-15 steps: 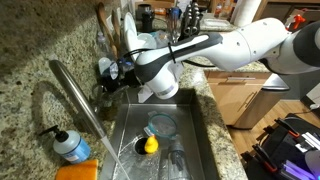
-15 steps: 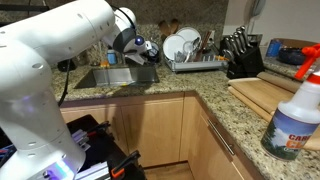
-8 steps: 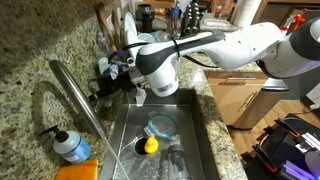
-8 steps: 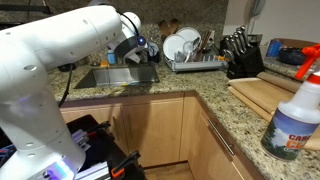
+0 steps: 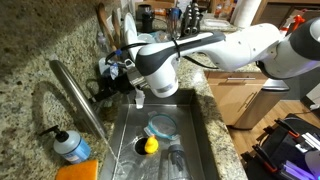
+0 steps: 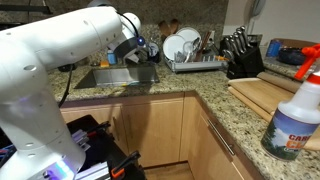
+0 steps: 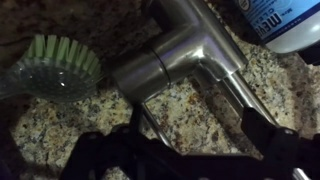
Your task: Close the tap then open it
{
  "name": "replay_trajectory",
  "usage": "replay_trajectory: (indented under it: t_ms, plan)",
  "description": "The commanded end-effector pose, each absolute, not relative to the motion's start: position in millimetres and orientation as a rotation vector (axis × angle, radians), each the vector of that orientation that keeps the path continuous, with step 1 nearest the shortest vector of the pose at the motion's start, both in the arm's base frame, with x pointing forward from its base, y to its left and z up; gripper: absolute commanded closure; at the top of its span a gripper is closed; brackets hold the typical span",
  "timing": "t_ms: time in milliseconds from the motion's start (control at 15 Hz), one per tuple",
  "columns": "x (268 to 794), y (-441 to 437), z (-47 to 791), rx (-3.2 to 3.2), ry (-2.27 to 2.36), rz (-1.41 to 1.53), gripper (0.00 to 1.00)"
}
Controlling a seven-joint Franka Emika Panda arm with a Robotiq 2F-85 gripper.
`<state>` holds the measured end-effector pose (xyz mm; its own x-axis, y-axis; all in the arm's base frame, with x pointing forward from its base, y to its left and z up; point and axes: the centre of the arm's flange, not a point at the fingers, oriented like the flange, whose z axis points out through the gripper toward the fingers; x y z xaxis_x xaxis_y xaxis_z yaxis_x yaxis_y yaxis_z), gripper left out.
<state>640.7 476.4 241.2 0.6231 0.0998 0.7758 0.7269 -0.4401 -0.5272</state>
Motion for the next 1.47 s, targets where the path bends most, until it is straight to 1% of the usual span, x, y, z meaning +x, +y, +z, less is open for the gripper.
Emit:
replay_trajectory:
  t_ms: [0, 200, 333, 467, 667, 733, 1400]
  plan:
    - [638.1, 466.6, 263.1, -1.92, -0.682, -0.966, 0.0]
    - [631.7, 461.0, 295.6, -1.961, -0.744, -1.153, 0.0]
    - [624.8, 456.2, 315.8, -2.017, -0.751, -1.182, 0.0]
    - [617.3, 450.4, 326.5, -2.084, -0.745, -1.167, 0.0]
    - [611.7, 435.2, 331.9, -2.178, -0.676, -1.036, 0.0]
    - [629.6, 440.3, 313.2, -2.12, -0.661, -1.121, 0.0]
    - [628.6, 439.6, 311.9, -2.128, -0.656, -1.114, 0.0]
